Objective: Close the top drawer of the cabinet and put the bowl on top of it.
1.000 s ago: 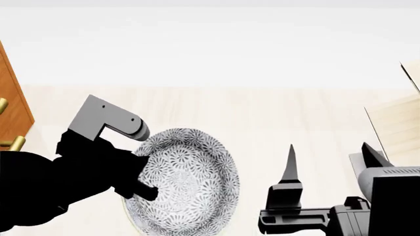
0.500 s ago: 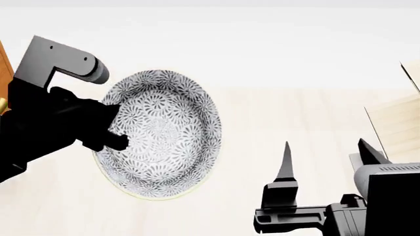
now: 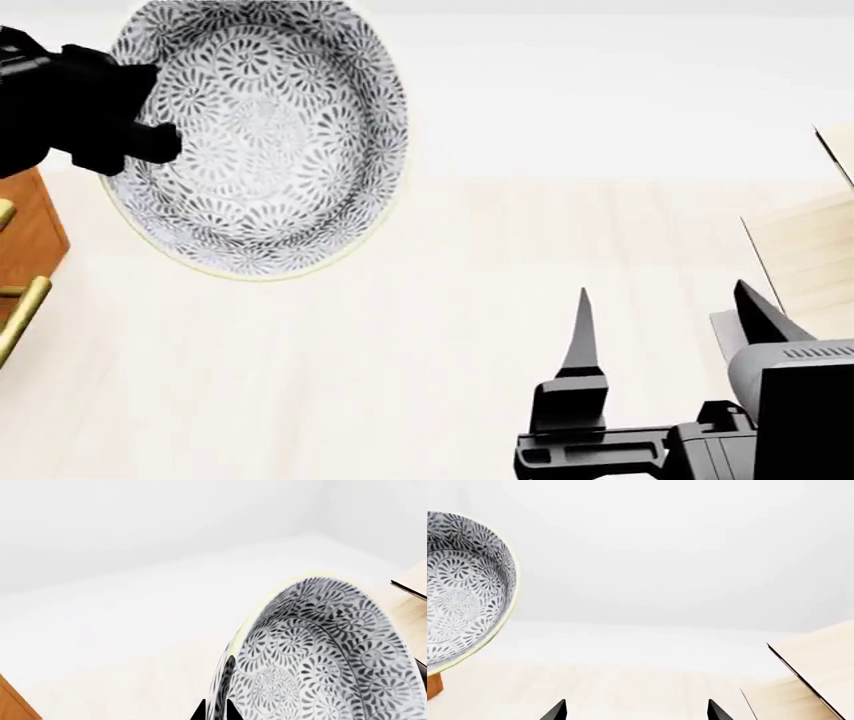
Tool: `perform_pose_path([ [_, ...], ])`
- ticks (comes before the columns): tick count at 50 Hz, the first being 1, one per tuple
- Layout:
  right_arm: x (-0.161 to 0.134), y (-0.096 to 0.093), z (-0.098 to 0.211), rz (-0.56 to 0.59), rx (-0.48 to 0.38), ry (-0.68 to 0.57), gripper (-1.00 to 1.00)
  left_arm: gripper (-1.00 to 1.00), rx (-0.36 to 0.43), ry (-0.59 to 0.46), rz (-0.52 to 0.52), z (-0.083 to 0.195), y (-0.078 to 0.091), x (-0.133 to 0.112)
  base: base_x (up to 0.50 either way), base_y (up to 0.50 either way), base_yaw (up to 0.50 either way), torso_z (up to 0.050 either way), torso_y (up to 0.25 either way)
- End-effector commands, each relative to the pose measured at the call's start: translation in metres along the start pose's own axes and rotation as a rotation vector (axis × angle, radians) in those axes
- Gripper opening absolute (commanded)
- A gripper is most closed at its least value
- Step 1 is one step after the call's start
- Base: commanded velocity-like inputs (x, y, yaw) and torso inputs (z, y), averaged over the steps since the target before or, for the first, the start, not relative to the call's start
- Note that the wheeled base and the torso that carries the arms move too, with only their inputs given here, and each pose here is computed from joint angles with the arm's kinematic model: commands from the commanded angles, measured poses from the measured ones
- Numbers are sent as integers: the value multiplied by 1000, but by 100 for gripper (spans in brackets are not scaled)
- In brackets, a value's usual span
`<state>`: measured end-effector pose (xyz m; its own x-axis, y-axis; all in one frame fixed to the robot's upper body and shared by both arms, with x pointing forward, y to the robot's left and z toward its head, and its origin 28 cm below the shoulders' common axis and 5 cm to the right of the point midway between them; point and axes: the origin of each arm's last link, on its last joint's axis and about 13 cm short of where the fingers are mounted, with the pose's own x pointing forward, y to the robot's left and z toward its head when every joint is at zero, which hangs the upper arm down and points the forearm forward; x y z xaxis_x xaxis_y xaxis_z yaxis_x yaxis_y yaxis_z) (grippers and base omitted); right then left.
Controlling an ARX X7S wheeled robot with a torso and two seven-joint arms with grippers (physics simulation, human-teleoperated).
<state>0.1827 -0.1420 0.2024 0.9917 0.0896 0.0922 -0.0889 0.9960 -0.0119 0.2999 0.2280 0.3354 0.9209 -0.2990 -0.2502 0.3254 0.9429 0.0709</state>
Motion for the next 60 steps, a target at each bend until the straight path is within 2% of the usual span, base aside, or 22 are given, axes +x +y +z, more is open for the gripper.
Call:
perform_pose_path([
  [1, -3, 2, 4, 6, -7, -9, 100, -100, -51, -105, 112, 37, 12, -27, 0, 0, 0, 0, 8],
  [5, -4, 3, 4, 11, -5, -11, 100, -100, -95, -129, 134, 46, 17, -39, 0, 0, 0, 0, 0],
  [13, -4, 2, 3, 15, 1, -12, 100, -100, -116, -168, 189, 57, 23, -52, 0, 0, 0, 0, 0],
  [22, -6, 2, 2, 13, -2, -10, 100, -100, -201, -218, 268, 65, 34, -56, 0, 0, 0, 0, 0],
  [34, -6, 2, -1, 13, 2, -7, 100, -100, -206, -267, 335, 75, 48, -73, 0, 0, 0, 0, 1],
  [44, -6, -2, -3, 5, 6, -3, 100, -100, -316, -334, 369, 91, 62, -92, 0, 0, 0, 0, 0],
  [49, -6, -1, -3, 11, 3, -4, 100, -100, -339, -350, 385, 97, 67, -97, 0, 0, 0, 0, 2],
  [60, -6, -1, -4, 11, 4, 0, 100, -100, -425, -372, 418, 97, 83, -106, 0, 0, 0, 0, 0],
])
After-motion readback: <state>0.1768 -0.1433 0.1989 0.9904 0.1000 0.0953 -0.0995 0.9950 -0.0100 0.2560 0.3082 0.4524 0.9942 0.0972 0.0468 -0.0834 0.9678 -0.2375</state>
